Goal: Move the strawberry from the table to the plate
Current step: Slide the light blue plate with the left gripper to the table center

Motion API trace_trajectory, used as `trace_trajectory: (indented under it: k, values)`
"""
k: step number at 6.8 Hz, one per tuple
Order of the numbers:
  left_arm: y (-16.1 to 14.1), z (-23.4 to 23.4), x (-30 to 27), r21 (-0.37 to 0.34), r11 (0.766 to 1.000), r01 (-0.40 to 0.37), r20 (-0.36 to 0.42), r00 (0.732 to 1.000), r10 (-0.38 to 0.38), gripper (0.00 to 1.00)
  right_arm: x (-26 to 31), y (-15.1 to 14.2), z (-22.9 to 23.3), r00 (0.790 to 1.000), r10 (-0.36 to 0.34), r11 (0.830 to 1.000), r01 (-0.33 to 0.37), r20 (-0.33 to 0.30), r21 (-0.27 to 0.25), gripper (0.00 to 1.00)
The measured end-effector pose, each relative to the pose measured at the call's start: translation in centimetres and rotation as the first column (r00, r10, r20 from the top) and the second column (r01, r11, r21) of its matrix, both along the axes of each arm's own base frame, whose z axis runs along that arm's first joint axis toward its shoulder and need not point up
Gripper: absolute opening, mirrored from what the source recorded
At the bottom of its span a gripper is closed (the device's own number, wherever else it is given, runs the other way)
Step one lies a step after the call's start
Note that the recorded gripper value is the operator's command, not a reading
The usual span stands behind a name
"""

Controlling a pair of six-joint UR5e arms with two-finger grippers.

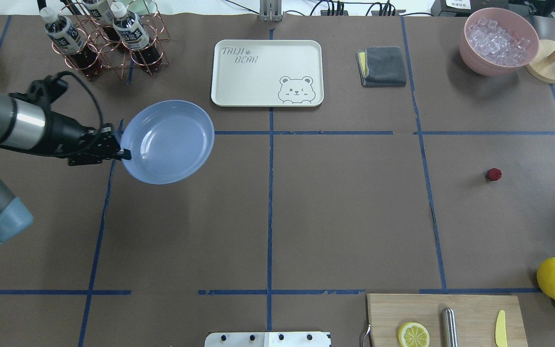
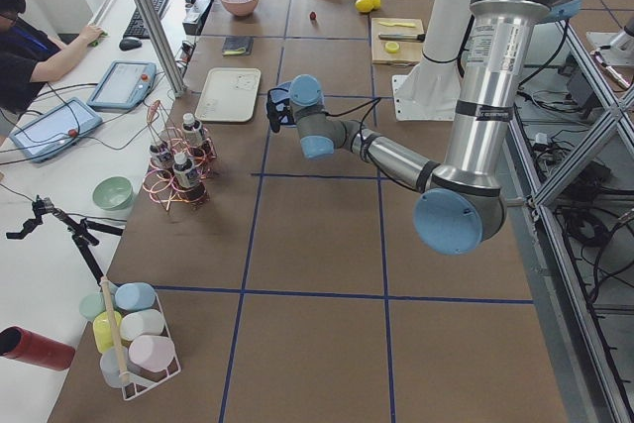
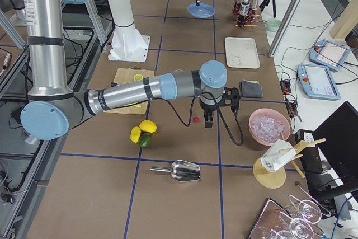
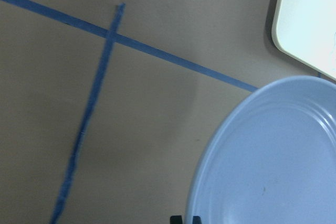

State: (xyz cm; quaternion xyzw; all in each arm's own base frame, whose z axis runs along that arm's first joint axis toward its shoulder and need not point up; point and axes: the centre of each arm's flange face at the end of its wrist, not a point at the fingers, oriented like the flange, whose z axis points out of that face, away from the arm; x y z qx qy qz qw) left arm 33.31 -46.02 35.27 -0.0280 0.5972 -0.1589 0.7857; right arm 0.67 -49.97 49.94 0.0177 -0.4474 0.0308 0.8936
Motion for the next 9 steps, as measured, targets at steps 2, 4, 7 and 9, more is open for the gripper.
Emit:
trace_trajectory:
  k: [2,4,7,9]
  values:
    - [1.5,-5.3,8.3,-0.044,0.998,0.038,0.028,0.999,-0.037,0.0,-3.9,-0.9,-2.4,1.0,-0.01,1.0,0.009,-0.021,-0.021,1.0]
    - [4.4,-7.3,14.1,-0.037,0.998,0.057,0.062,0.997,-0.055,0.0,-6.3,-1.1,-3.5,1.0,-0.006,1.0,0.005,-0.031,-0.03,1.0]
    - [8.5,-8.1,20.2,-0.028,0.999,0.034,0.091,0.995,-0.031,0.0,-10.0,-0.9,-4.5,0.998,0.055,0.998,-0.056,-0.032,-0.014,1.0]
    - [9.2,-7.5,22.4,-0.031,0.999,0.019,0.112,0.994,-0.015,0.61,-10.6,-0.7,-4.4,0.998,0.056,0.998,-0.057,-0.03,-0.016,1.0]
